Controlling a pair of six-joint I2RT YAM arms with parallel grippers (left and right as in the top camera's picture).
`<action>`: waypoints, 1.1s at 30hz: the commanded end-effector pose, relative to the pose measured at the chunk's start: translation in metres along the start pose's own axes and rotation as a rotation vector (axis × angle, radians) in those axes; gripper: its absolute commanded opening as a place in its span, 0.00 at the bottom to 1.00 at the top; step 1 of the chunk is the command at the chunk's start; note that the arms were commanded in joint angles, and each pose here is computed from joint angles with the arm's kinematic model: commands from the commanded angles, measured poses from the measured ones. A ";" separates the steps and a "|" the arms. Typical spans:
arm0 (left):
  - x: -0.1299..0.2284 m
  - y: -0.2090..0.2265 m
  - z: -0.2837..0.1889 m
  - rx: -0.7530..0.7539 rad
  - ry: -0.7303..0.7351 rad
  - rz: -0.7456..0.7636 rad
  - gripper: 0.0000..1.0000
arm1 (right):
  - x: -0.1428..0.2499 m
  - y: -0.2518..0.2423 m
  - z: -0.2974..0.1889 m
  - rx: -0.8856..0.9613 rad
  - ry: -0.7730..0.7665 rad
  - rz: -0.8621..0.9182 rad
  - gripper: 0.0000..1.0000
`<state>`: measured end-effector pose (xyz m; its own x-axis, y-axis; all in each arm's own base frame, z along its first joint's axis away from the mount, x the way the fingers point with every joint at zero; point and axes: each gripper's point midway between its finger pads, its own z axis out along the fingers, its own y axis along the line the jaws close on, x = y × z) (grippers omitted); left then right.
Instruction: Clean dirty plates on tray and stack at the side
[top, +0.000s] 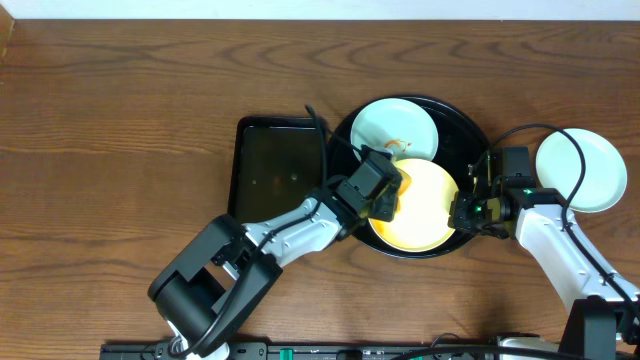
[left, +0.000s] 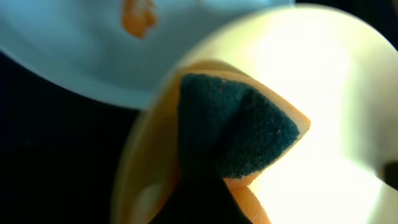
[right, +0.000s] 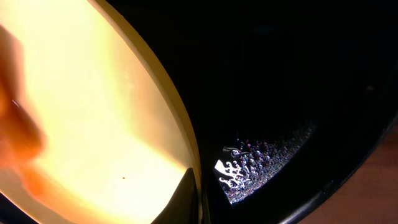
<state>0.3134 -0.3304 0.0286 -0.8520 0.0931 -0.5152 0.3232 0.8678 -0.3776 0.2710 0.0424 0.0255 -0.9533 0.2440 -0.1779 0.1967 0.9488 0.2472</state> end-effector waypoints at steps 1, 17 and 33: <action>-0.024 0.005 -0.015 -0.034 -0.072 0.040 0.08 | 0.004 0.000 0.002 0.005 0.014 0.001 0.01; -0.043 0.052 -0.093 -0.207 -0.089 -0.017 0.08 | 0.003 0.000 0.002 0.004 0.009 -0.011 0.04; -0.029 0.145 -0.108 -0.374 -0.005 -0.198 0.08 | 0.007 -0.001 0.002 0.008 0.025 -0.007 0.15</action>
<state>0.3463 -0.1660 0.0796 -0.8703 -0.0961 -0.4831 -0.0029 0.9818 -0.1900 0.2697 0.0417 0.0249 -0.9546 0.2413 -0.1747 0.1960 0.9504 0.2416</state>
